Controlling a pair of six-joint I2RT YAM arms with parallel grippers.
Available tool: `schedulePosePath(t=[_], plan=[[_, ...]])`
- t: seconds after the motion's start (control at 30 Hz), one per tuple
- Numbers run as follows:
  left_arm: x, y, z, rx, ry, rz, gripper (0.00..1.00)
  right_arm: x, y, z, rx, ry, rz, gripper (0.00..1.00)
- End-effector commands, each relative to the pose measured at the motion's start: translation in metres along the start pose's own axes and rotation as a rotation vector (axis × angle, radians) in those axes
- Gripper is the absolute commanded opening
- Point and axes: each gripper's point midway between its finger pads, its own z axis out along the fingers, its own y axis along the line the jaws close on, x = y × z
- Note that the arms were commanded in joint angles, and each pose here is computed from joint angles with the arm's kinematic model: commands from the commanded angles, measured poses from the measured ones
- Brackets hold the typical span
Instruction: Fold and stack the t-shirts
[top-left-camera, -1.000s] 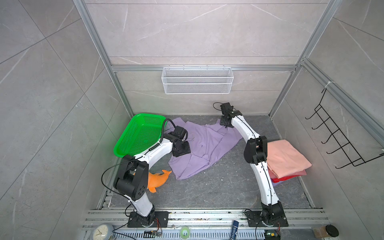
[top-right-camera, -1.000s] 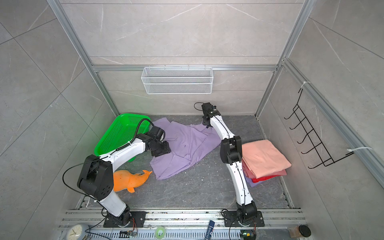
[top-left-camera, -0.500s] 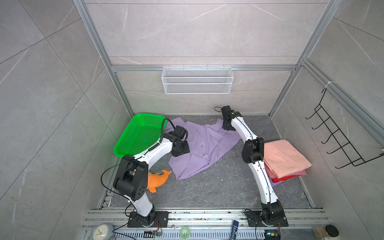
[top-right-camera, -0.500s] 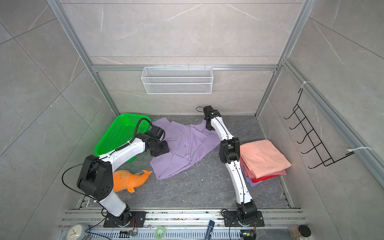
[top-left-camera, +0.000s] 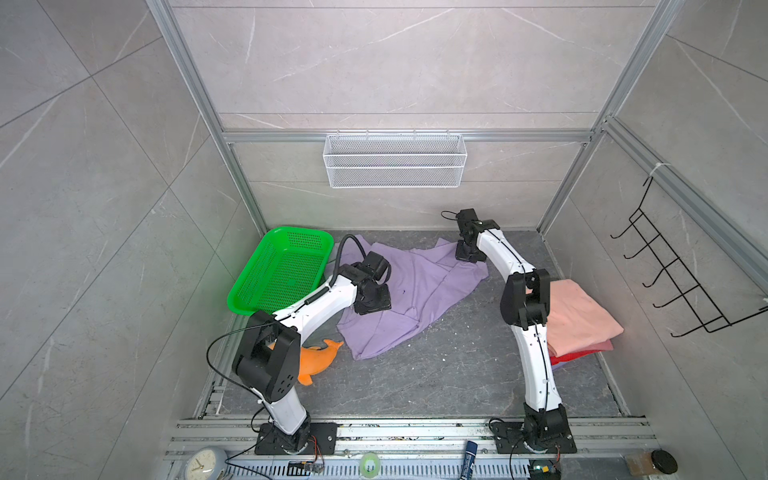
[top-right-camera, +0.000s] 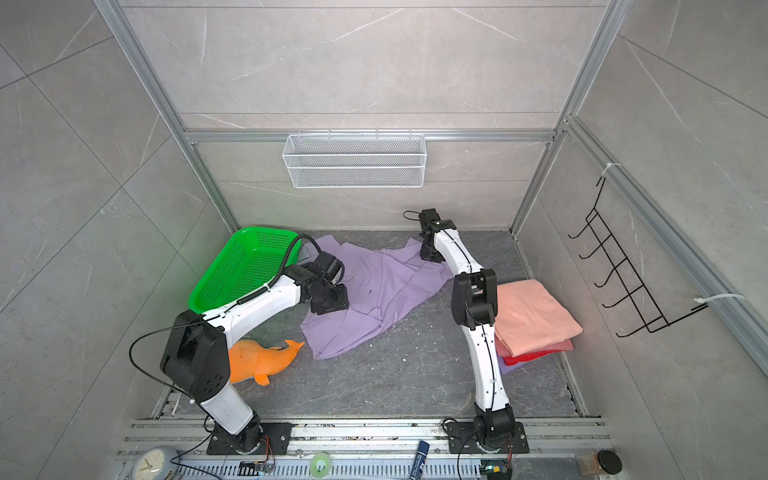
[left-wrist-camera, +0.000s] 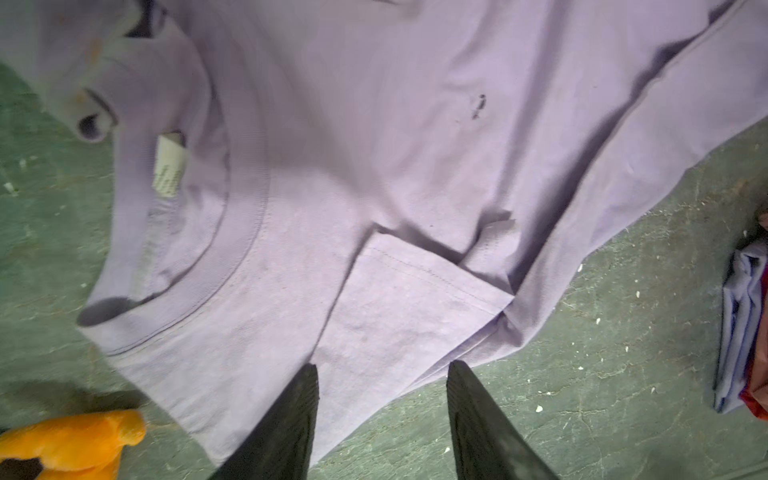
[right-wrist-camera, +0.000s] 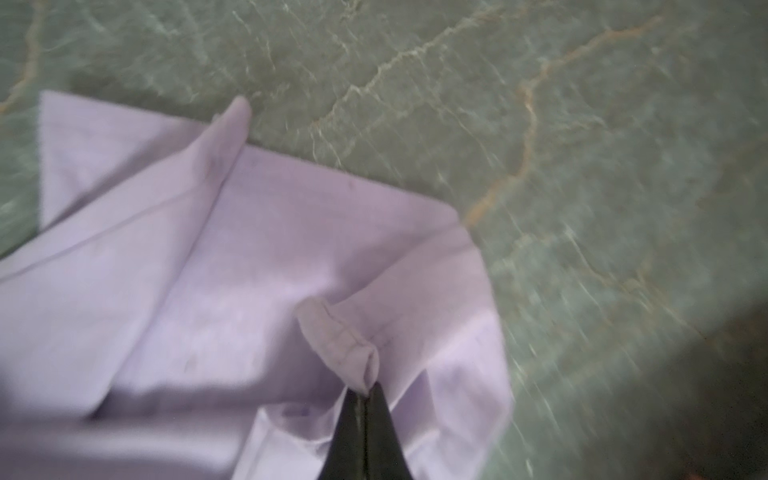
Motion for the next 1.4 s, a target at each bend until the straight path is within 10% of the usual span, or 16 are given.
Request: schedulePosePath(t=[0.0,0.87,1.37], plan=[[0.008,-0.006,0.014,-0.034,0.041,0.061,0.53,-0.007,-0.001,-0.041,-0.095,-0.062,0.068,0.0],[-0.008,0.005,0.092,-0.125,0.044,-0.032,0.43,0.047,-0.058,-0.073,-0.162,-0.037,0.177,0.04],[-0.008,-0.001,0.076,-0.087,0.031,-0.056,0.11,0.043,-0.059,-0.07,-0.172,-0.036,0.186,0.03]])
